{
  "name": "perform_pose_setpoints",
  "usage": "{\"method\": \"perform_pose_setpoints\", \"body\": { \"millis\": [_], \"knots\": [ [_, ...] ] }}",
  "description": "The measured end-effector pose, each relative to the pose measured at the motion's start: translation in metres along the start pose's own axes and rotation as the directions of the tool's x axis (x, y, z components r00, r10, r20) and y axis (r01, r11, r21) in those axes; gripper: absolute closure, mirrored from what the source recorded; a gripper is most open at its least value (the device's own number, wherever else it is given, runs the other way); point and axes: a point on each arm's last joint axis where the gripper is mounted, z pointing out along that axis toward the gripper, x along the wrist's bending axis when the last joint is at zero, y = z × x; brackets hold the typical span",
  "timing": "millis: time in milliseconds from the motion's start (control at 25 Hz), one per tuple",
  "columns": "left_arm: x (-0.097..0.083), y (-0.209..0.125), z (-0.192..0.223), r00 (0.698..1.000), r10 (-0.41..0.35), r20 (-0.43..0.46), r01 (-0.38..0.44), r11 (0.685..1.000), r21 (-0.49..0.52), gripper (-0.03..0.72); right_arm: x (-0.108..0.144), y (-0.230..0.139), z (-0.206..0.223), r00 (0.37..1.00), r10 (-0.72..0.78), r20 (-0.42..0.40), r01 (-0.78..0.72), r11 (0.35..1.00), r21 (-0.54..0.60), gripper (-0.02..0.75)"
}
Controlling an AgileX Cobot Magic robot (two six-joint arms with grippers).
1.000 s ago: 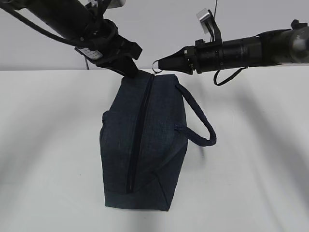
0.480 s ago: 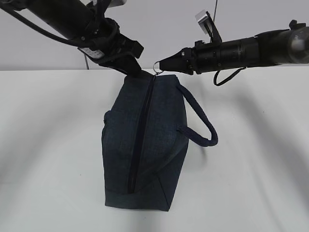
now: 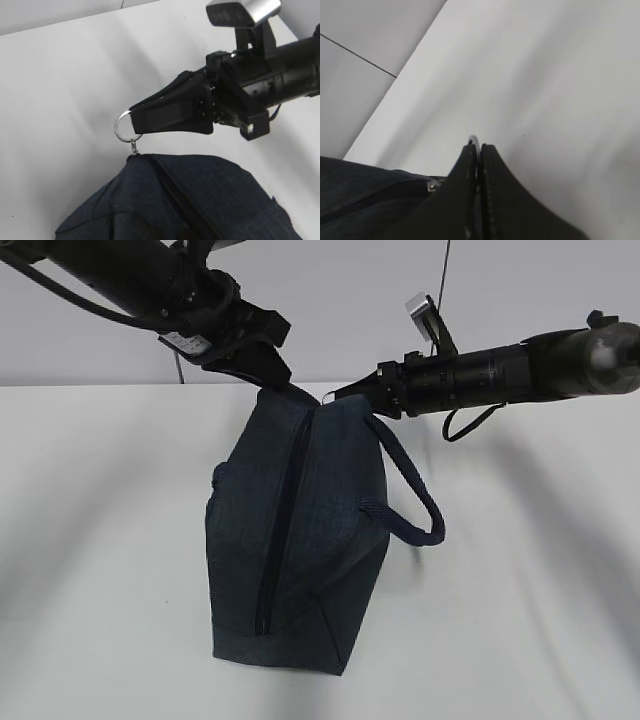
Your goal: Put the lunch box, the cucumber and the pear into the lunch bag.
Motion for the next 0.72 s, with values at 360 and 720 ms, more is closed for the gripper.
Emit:
{"method": "perform_pose_setpoints", "body": {
  "millis": [360, 720],
  "knots": [
    [0.013, 0.005, -0.013, 0.996, -0.063, 0.064, 0.068, 0.995, -0.067, 0.688, -0.015, -0.006, -0.003, 0.993, 0.037, 0.109, -0.041, 0.999, 0.031, 0.738],
    [0.014, 0.006, -0.013, 0.996, -0.063, 0.063, 0.068, 0.994, -0.086, 0.688, -0.016, -0.009, -0.003, 0.994, 0.036, 0.099, -0.042, 0.997, 0.057, 0.738]
  ]
}}
